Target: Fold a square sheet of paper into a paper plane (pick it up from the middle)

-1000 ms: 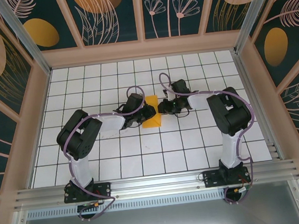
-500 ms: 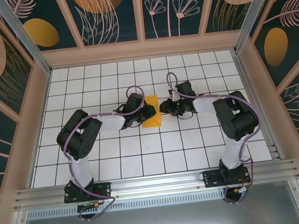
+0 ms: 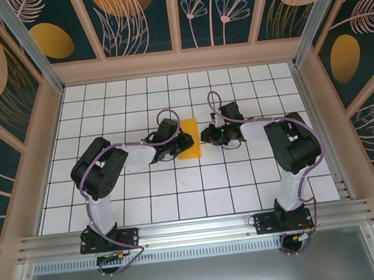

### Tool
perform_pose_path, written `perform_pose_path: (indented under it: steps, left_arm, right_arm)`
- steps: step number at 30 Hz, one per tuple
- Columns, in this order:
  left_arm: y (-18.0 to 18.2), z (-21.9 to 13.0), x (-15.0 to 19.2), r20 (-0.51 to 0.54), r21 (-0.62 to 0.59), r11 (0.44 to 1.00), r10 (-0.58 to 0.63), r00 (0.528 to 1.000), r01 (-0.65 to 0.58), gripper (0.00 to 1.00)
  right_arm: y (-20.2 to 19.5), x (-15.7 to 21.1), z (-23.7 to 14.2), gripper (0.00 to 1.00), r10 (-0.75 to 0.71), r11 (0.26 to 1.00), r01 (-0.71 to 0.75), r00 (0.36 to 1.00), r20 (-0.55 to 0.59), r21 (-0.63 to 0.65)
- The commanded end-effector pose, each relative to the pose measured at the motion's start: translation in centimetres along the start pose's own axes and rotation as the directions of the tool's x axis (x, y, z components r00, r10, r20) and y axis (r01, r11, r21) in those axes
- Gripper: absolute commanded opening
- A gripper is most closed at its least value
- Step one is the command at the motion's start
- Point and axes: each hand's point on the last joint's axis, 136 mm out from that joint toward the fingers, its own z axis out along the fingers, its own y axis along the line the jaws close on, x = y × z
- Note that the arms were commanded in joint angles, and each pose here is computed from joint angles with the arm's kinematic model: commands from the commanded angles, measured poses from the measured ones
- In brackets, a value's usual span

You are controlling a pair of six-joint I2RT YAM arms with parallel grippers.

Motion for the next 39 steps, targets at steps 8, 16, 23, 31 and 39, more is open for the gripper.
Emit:
perform_pose_path:
  steps: [8, 16, 23, 31, 39]
  left_arm:
    - [-0.6, -0.5, -0.4, 0.017, 0.012, 1.0, -0.004, 1.0, 0.004, 0.22]
    - [-0.7, -0.5, -0.4, 0.016, 0.012, 1.0, -0.002, 1.0, 0.001, 0.22]
    - [-0.7, -0.5, -0.4, 0.015, 0.011, 1.0, -0.001, 1.0, 0.0, 0.22]
    - [-0.6, -0.5, -0.4, 0.017, 0.01, 1.0, -0.003, 1.0, 0.002, 0.22]
    - [-0.7, -0.5, -0.4, 0.016, 0.015, 1.0, -0.001, 1.0, 0.001, 0.22]
  right_arm:
    - [2.2, -1.1, -0.9, 0.19, -0.076, 0.995, 0.079, 0.996, 0.047, -0.057]
    - [3.0, -0.2, -0.6, 0.32, -0.089, 0.991, 0.091, 0.996, 0.024, -0.099]
    - [3.1, -0.2, -0.2, 0.32, -0.094, 0.991, 0.095, 0.995, 0.014, -0.096]
    - [3.6, -0.2, -0.8, 0.39, -0.113, 0.987, 0.116, 0.993, 0.04, -0.11]
    - [3.0, -0.1, -0.5, 0.32, -0.106, 0.99, 0.108, 0.994, 0.031, -0.09]
